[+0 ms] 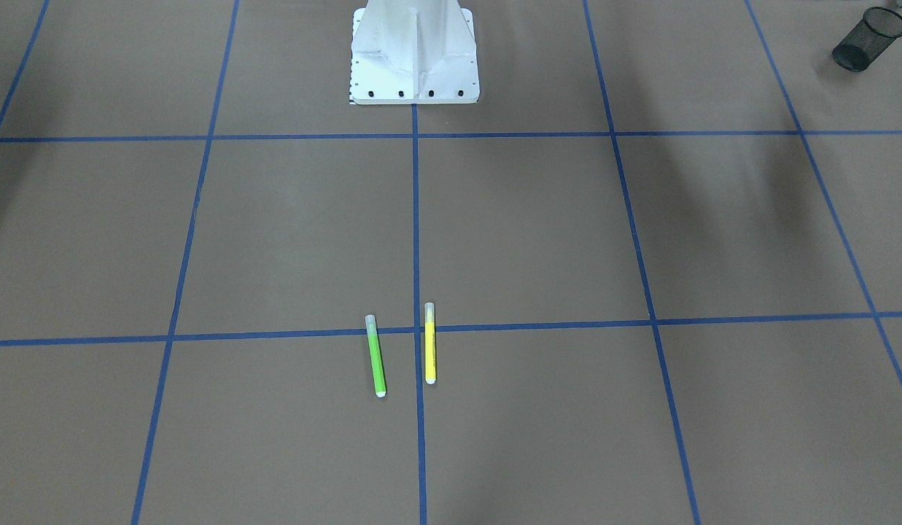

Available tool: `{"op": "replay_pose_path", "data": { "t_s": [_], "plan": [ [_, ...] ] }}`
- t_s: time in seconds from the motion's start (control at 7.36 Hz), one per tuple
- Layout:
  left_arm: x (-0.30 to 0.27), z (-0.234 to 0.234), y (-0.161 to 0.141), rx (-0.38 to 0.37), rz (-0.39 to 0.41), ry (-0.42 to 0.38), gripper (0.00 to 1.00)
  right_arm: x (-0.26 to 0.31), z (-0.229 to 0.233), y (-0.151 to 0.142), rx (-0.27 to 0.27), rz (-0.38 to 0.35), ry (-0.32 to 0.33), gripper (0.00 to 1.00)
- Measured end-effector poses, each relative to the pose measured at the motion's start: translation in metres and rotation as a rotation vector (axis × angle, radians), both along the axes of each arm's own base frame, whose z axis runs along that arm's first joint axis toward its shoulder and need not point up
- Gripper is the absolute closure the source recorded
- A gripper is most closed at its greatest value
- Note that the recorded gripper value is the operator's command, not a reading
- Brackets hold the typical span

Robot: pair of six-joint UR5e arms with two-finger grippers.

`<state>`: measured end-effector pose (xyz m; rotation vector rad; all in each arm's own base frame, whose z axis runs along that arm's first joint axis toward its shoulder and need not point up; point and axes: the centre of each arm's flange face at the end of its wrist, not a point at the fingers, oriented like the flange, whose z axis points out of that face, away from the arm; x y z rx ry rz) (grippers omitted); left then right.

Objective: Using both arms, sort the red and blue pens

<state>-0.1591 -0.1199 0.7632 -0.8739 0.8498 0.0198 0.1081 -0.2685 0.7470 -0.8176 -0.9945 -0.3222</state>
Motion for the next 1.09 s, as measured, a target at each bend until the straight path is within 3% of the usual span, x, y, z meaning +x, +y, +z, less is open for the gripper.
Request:
{"op": "replay_pose_path", "data": {
  "t_s": [0.41, 1.09],
  "plan": [
    [0.005, 0.030, 0.025, -0.082, -0.013, 0.038, 1.00, 0.000, 0.001, 0.001, -0.003, 0.003, -0.001, 1.00],
    [0.011, 0.053, 0.042, -0.158, -0.030, 0.061, 1.00, -0.001, 0.013, 0.000, 0.004, 0.007, -0.001, 1.00]
  ]
}}
